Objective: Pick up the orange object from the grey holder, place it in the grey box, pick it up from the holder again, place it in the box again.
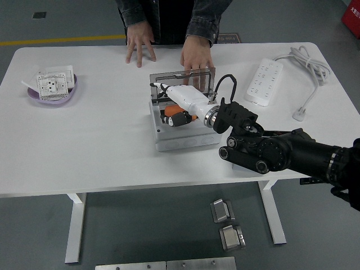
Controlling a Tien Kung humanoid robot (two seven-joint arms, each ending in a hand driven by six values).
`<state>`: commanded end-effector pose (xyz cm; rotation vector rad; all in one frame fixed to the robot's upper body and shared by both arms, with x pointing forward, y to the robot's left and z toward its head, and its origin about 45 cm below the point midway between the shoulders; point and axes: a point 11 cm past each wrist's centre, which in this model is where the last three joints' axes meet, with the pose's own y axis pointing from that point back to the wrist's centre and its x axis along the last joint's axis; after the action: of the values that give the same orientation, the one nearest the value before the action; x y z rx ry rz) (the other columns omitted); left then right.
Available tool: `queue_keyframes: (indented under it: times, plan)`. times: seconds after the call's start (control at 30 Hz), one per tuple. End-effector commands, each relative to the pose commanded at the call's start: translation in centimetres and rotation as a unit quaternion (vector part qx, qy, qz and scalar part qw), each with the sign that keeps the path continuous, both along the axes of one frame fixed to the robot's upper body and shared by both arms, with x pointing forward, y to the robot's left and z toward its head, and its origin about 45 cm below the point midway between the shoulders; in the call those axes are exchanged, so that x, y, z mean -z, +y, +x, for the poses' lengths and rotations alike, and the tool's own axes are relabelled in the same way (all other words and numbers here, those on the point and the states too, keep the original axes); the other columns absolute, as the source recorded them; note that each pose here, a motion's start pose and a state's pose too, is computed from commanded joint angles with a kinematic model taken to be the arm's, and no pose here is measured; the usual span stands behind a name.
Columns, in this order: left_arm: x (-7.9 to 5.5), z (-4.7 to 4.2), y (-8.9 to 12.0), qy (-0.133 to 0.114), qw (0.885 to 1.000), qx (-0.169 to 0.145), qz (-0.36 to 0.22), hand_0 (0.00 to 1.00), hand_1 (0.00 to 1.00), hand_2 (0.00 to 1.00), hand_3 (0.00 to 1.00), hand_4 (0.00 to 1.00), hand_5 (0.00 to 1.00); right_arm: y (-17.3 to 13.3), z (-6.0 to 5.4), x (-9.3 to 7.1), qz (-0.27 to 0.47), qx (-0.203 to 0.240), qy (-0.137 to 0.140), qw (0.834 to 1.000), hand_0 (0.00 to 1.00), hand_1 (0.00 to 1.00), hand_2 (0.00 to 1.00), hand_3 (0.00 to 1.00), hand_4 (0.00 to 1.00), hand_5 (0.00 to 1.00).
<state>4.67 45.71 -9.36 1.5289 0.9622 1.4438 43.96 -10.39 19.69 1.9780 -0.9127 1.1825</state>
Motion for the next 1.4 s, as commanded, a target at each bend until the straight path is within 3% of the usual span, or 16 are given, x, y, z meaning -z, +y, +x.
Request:
queue_keyframes:
  times: [0.33, 0.5, 0.6, 0.77, 0.8, 0.9, 1.13, 1.4]
  plan:
    - [0.2, -0.73, -0.2, 0.004, 1.0, -0.006, -0.002, 0.658, 0.655, 0.614, 0.649, 0.626, 0.458, -1.6, -0.8, -1.3, 0.025, 0.005, -0.004, 1.0, 0.847, 0.741, 0.75, 0.976, 0.695, 0.141]
    - [0.3, -1.32, -0.3, 0.008, 1.0, -0.01, -0.003, 0.658, 0.654, 0.614, 0.649, 0.626, 0.459, -2.5, -1.3, -3.0, 0.029, 0.005, -0.011, 1.0, 0.844, 0.738, 0.744, 0.97, 0.698, 0.143]
    - [0.3, -1.72, -0.3, 0.011, 1.0, -0.012, -0.004, 0.658, 0.655, 0.614, 0.65, 0.627, 0.459, -2.2, -1.3, -5.2, 0.036, -0.001, -0.025, 0.999, 0.836, 0.726, 0.738, 0.96, 0.701, 0.161]
    - [0.3, -1.68, -0.2, 0.011, 1.0, -0.012, -0.003, 0.658, 0.655, 0.614, 0.65, 0.627, 0.459, -2.2, 0.1, -9.2, 0.059, 0.008, -0.058, 0.997, 0.836, 0.726, 0.738, 0.96, 0.701, 0.161]
    - [0.3, -1.57, -0.2, 0.01, 1.0, -0.011, -0.003, 0.658, 0.656, 0.614, 0.65, 0.629, 0.463, -2.4, 0.5, -9.7, 0.062, 0.011, -0.062, 0.996, 0.813, 0.699, 0.712, 0.911, 0.694, 0.161]
    - [0.2, -1.29, 0.0, 0.008, 1.0, -0.01, -0.001, 0.658, 0.656, 0.614, 0.65, 0.629, 0.463, -2.4, 1.5, -10.4, 0.066, 0.017, -0.064, 0.996, 0.813, 0.699, 0.712, 0.911, 0.694, 0.161]
    - [0.0, -0.87, 0.3, 0.006, 1.0, -0.006, 0.002, 0.658, 0.656, 0.614, 0.65, 0.629, 0.464, -2.2, 3.6, -9.6, 0.061, 0.033, -0.043, 0.997, 0.79, 0.685, 0.7, 0.881, 0.693, 0.173]
    - [-0.2, -0.6, 0.7, 0.006, 1.0, -0.003, 0.007, 0.658, 0.655, 0.613, 0.65, 0.629, 0.461, -3.3, 5.1, -6.6, 0.048, 0.072, -0.003, 0.996, 0.809, 0.709, 0.711, 0.878, 0.69, 0.187]
